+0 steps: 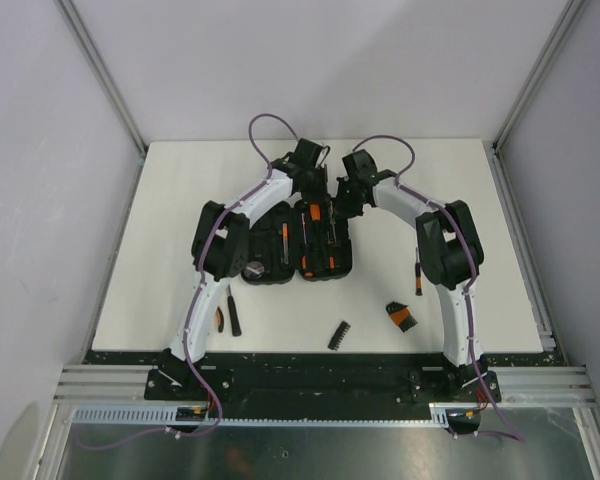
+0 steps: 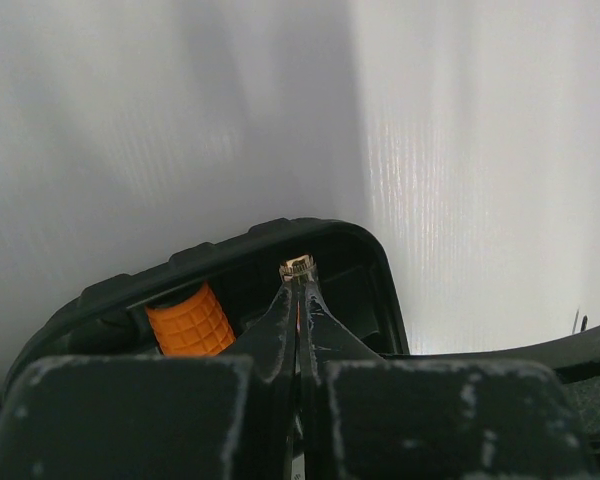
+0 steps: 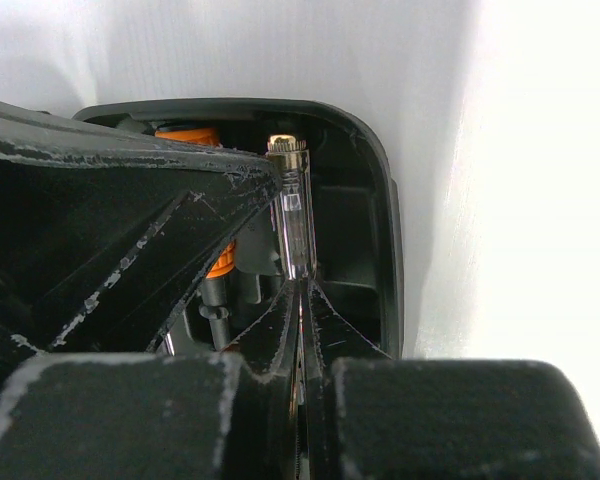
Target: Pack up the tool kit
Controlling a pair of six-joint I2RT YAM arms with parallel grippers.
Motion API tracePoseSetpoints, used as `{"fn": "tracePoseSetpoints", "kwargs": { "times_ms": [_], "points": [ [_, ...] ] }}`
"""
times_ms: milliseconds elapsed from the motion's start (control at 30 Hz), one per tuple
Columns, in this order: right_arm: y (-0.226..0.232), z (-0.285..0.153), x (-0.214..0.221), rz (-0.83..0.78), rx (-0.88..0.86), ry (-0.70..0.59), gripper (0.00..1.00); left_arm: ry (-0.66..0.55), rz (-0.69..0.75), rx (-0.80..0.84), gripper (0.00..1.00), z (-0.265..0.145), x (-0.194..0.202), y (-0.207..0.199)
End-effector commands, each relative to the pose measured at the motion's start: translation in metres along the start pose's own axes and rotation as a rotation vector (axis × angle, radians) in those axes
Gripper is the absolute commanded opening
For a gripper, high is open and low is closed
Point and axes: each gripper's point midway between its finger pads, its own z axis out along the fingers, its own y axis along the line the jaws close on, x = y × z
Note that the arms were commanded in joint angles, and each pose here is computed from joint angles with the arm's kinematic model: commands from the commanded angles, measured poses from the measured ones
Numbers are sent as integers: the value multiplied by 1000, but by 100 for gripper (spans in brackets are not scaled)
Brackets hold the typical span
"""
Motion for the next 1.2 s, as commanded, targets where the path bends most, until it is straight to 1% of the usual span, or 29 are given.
{"fn": "tracePoseSetpoints", "kwargs": {
  "times_ms": [0,167,567,767,967,1167],
  "points": [
    [-56,34,85,-24,218,258,2,119,39,-43,0,38,53,8],
    [-59,35,90,-16,246,296,2,143,29,-53,0,39,60,6],
    [-64,38,102,25,288,380,2,180,26,-68,0,41,59,4],
    [-67,41,107,65,282,421,2,188,27,-72,0,41,61,4],
    [-72,43,115,143,240,484,2,205,23,-71,1,40,64,3],
    [-72,45,117,160,227,518,3,213,21,-70,1,40,66,3]
  ]
}}
